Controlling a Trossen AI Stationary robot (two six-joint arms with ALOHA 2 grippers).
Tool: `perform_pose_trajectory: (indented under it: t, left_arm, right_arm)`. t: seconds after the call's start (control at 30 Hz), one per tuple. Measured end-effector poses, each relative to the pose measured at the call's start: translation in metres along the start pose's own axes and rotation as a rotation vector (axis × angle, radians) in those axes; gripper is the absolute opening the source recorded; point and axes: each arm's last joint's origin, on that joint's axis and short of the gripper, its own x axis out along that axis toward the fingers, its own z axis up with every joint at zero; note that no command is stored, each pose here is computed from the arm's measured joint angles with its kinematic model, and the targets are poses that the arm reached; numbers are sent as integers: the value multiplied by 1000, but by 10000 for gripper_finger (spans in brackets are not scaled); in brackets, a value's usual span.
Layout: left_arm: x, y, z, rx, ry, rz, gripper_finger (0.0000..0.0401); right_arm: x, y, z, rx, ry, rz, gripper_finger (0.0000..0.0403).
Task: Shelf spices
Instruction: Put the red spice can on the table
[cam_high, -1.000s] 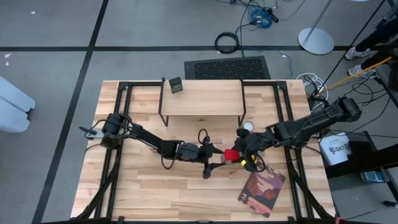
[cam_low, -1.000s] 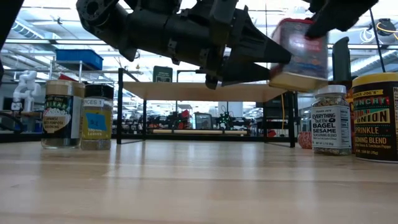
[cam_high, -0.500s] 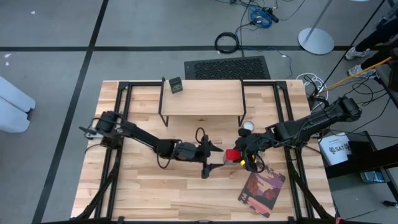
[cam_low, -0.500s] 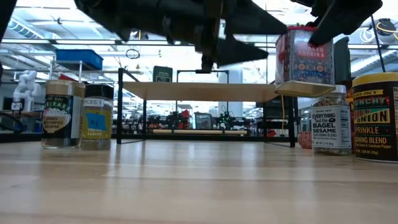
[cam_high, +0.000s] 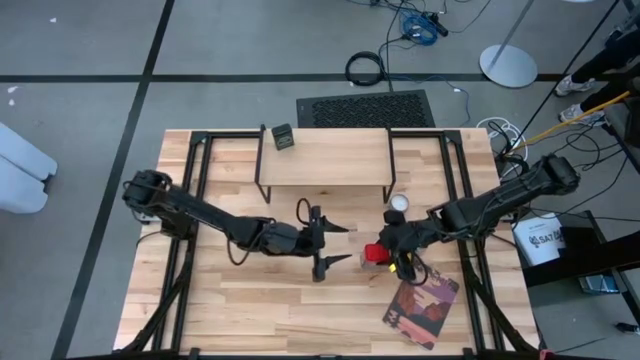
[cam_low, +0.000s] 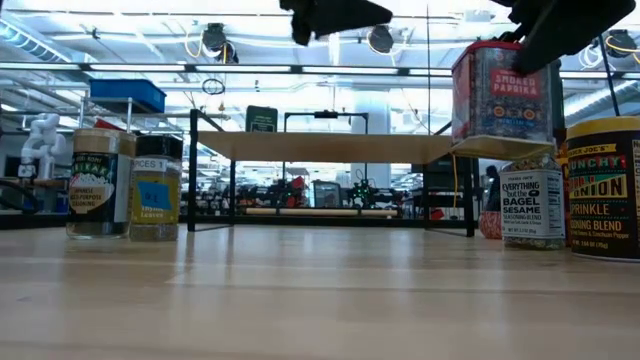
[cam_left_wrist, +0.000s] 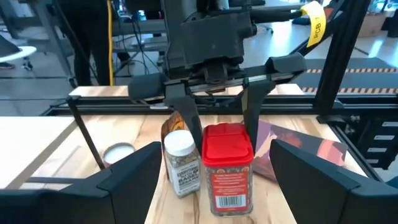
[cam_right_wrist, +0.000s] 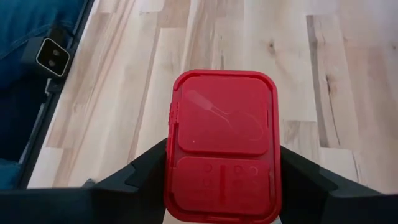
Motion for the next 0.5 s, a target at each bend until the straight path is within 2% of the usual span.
perform_pose_trajectory:
  t: [0.2,0.5]
  left_arm:
    - [-5,-7,1,12,6,19,309]
    - [-6,-9,0,19,17,37,309]
  right_arm:
    - [7,9,-4,-49,14,-41,217]
    - [40,12,-15,-95,131,-84,217]
